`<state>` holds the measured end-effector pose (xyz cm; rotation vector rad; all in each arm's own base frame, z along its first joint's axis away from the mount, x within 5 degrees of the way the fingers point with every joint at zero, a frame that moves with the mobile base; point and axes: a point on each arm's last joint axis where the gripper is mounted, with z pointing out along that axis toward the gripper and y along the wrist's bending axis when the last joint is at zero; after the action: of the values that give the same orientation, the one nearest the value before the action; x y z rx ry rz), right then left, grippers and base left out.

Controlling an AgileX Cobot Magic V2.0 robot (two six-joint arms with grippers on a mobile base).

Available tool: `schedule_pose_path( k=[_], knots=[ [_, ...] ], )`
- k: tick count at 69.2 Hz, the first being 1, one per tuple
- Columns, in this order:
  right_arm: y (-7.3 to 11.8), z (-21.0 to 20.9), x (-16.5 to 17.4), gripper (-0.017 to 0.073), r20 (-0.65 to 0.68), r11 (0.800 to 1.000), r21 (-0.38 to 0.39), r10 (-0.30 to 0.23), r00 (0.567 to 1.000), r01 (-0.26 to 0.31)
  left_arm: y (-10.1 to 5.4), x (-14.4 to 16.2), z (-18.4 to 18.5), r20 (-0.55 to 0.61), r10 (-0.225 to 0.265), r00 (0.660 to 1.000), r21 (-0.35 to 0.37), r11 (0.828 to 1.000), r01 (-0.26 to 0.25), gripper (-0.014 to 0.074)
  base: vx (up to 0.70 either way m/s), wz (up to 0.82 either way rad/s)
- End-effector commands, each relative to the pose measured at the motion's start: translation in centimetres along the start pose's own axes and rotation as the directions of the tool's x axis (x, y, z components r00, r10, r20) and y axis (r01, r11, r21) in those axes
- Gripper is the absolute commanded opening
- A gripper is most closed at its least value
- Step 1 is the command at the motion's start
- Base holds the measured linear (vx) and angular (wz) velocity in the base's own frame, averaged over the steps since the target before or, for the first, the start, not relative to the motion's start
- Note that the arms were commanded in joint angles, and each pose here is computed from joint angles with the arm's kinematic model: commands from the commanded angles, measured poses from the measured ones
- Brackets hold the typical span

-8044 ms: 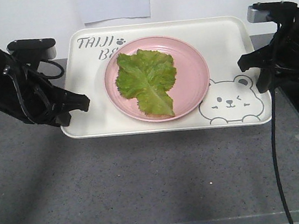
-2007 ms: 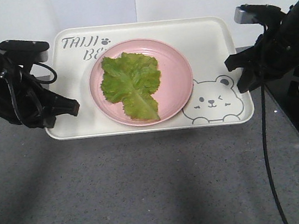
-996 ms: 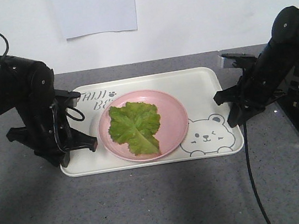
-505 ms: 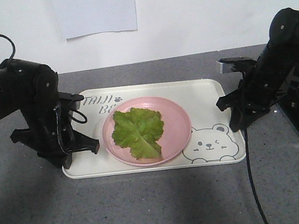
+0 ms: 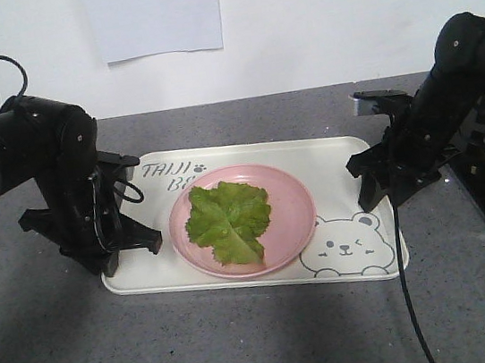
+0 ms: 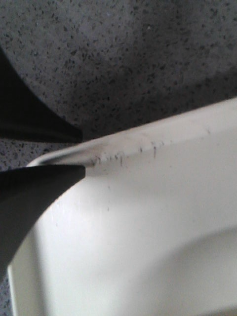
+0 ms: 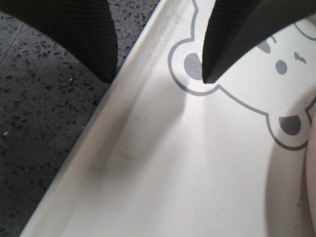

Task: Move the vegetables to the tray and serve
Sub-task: 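Open both grippers to release the tray edges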

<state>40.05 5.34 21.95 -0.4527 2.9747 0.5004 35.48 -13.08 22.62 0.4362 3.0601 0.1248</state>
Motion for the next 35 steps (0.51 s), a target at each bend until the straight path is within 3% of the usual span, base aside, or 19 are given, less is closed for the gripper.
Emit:
schedule_pose_path(
  k=[1, 16, 35],
  knots=[
    [1.2, -3.0, -0.2, 0.0392, 0.094, 1.000, 0.008, -0.022, 0.995, 0.021, 0.1, 0.4, -2.8, 0.058, 0.011, 0.998, -0.007, 1.000, -0.010, 0.0190, 0.00, 0.00],
    [1.1, -3.1, -0.4, 0.0392, 0.105, 1.000, 0.014, -0.021, 0.994, 0.020, 0.1, 0.5, -2.9, 0.054, 0.009, 0.999, -0.008, 1.000, -0.008, 0.0309, 0.00, 0.00],
    [2.0, -6.5, -1.3, 0.0390, 0.198, 0.999, 0.049, -0.029, 0.980, 0.020, 0.5, 0.7, -3.8, 0.082, 0.019, 0.996, -0.042, 0.999, -0.016, 0.0336, 0.00, 0.00]
  ],
)
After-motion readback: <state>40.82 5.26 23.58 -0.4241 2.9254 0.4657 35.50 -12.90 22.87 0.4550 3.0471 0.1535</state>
